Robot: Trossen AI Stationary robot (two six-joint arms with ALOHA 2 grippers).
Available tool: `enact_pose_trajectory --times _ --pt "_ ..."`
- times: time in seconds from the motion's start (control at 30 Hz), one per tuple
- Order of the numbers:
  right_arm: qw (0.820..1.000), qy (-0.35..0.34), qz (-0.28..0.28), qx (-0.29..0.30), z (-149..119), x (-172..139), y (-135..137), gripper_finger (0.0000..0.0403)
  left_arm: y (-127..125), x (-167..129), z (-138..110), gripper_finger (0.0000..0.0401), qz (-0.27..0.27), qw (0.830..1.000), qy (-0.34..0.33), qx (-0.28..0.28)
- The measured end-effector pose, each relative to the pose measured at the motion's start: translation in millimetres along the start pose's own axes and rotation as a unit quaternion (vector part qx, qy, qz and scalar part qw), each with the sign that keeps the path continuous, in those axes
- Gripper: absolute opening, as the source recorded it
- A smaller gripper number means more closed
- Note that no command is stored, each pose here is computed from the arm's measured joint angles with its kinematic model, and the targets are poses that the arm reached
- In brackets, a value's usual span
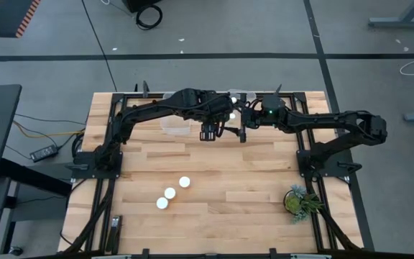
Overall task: Pick and place medicine bottles into bin by pill shape (circle, oval)
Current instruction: Put the top big orange pill bottle into the left transparent bin
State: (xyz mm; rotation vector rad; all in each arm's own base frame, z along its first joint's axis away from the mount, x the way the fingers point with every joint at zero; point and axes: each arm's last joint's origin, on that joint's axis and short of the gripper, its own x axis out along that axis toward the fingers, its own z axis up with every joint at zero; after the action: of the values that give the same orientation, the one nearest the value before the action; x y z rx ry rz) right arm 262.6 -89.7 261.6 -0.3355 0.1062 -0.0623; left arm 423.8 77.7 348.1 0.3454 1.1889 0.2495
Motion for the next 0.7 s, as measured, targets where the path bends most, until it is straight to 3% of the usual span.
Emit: enact_pose_trajectory --times 0.43,0.7 --pt "1.000 0.000 0.000 0.000 0.0 0.0 0.0 0.0251 0.0 0.2 0.2 0.0213 0.000 1.000 -0.001 0.001" --pt "1.000 0.002 -0.005 -0.005 -0.8 -0.6 -1.8 0.0210 -0.5 0.6 0.3 0.0236 -0.001 1.000 0.000 0.001"
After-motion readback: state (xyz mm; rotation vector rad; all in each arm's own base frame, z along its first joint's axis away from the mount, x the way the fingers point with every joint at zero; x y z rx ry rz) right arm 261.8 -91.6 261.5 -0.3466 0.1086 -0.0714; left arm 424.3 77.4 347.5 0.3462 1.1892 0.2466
